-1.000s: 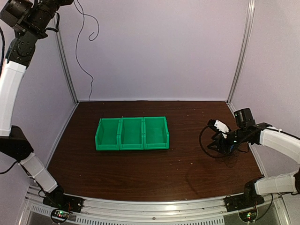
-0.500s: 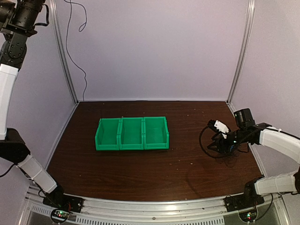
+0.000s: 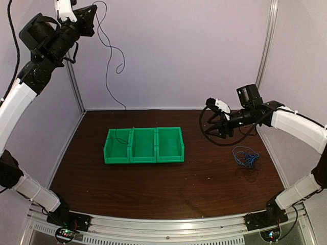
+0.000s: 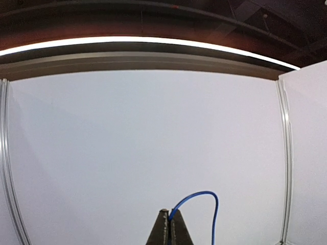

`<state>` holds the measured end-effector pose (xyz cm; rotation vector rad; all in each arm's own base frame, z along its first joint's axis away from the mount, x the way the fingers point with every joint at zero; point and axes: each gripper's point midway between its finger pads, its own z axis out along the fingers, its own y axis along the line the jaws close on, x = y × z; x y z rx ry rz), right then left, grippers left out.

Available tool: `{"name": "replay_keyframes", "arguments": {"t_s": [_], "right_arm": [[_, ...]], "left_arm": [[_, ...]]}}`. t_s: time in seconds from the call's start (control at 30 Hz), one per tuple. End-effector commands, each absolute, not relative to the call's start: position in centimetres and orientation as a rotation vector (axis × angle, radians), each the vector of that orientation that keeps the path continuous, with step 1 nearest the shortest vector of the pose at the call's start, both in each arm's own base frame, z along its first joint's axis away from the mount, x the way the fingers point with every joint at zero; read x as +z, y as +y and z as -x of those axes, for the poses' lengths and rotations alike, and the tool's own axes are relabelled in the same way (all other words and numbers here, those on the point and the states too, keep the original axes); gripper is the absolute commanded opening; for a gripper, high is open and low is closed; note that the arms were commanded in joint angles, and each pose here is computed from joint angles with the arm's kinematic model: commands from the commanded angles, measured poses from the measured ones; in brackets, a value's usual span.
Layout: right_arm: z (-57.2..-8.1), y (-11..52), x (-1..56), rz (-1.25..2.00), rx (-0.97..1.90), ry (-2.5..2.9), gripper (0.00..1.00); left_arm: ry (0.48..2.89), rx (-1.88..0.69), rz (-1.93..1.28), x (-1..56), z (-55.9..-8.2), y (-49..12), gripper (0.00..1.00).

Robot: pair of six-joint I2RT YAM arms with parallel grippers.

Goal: Untangle the cables

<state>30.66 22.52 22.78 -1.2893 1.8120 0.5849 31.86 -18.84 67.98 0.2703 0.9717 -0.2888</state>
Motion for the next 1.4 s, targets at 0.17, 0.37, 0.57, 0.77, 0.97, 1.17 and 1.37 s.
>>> {"name": "replay_keyframes", "arguments": {"t_s": [0.17, 0.37, 0.57, 0.77, 0.97, 1.17, 1.37], "right_arm": [[-29.3, 30.9, 21.0, 1.487, 0.879, 1.833, 0.56], [-27.7, 28.8, 20.4, 1.506, 0.776, 1.838, 0.56], [-26.9, 25.8, 20.3, 1.464, 0.623, 1.844, 0.58], [-26.7, 23.1, 19.7, 1.395, 0.586, 1.893, 0.58], [-25.4, 21.0, 18.2, 1.375, 0.565, 1.96, 0.58], [-25.0, 19.9, 18.3, 1.317, 0.527, 1.94, 0.58], [-25.2, 19.7, 17.9, 1.301, 0.541, 1.949, 0.58]], "left_arm": [[1.285, -0.046, -0.143, 56.7, -35.7, -15.3, 0.0], [1.438, 0.096, -0.148, 49.8, -35.8, -13.2, 0.0], [1.655, 0.003, -0.204, 39.7, -36.7, -15.1, 0.0], [1.816, -0.043, -0.221, 32.4, -38.5, -16.9, 0.0], [1.93, 0.039, -0.19, 27.7, -41.3, -16.0, 0.0], [1.866, 0.065, -0.084, 30.5, -43.0, -12.8, 0.0], [1.818, 0.076, -0.053, 33.4, -46.1, -10.5, 0.0]]}}
